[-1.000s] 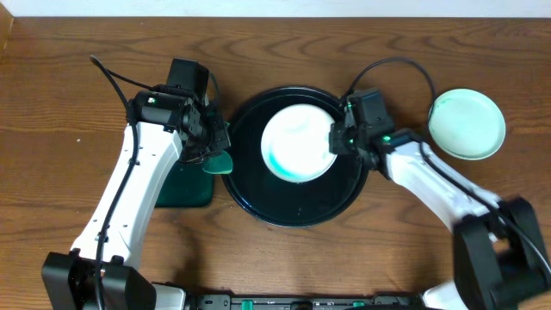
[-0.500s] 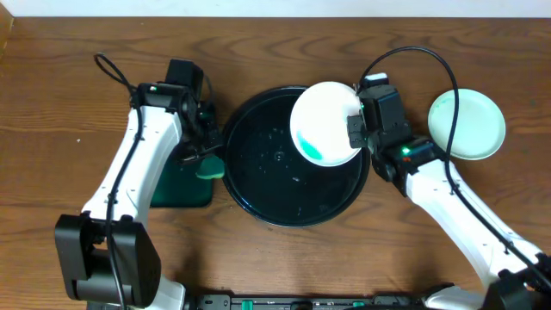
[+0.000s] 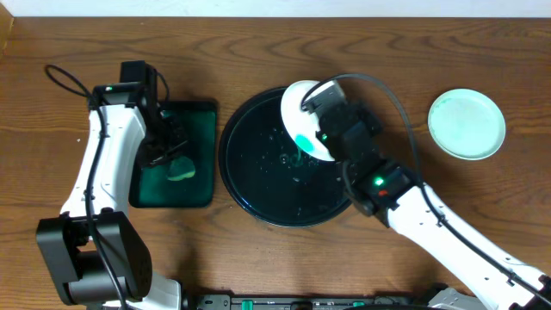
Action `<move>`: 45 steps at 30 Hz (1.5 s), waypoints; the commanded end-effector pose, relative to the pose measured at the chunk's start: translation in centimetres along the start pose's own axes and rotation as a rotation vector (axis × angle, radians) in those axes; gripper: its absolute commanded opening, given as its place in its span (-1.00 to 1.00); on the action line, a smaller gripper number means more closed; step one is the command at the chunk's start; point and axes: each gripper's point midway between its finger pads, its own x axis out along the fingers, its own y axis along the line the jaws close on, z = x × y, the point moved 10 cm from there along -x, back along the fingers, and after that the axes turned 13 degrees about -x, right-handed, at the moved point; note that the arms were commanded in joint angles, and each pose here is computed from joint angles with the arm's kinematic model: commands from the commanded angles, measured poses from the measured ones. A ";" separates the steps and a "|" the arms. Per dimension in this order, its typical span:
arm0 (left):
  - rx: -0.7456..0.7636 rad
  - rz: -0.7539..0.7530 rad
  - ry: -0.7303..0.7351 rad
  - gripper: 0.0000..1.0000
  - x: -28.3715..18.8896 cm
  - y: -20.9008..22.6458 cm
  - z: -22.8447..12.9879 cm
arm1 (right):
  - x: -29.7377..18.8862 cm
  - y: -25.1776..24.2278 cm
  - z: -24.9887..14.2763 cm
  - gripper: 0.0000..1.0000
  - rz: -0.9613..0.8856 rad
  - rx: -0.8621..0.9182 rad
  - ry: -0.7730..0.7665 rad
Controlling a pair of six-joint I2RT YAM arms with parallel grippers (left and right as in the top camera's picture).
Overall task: Clean dirty plates on tray and stack at the side
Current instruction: 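Lift the last plate off the black tray with the right gripper, then carry the plate right and stack it on the cleaned plates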
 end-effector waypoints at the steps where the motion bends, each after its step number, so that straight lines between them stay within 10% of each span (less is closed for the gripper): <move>1: -0.017 0.024 0.013 -0.86 0.5 1.1 0.5 | -1.7 -0.4 1.0 -0.98 -0.151 -0.192 0.037; 19: -0.042 0.042 0.038 -0.86 1.5 1.5 1.3 | -6.0 0.4 3.9 -0.98 -0.383 -0.703 0.160; 45: -0.043 0.044 0.047 -0.85 1.5 1.6 1.2 | -6.2 2.0 4.9 -0.99 -0.456 -0.572 0.178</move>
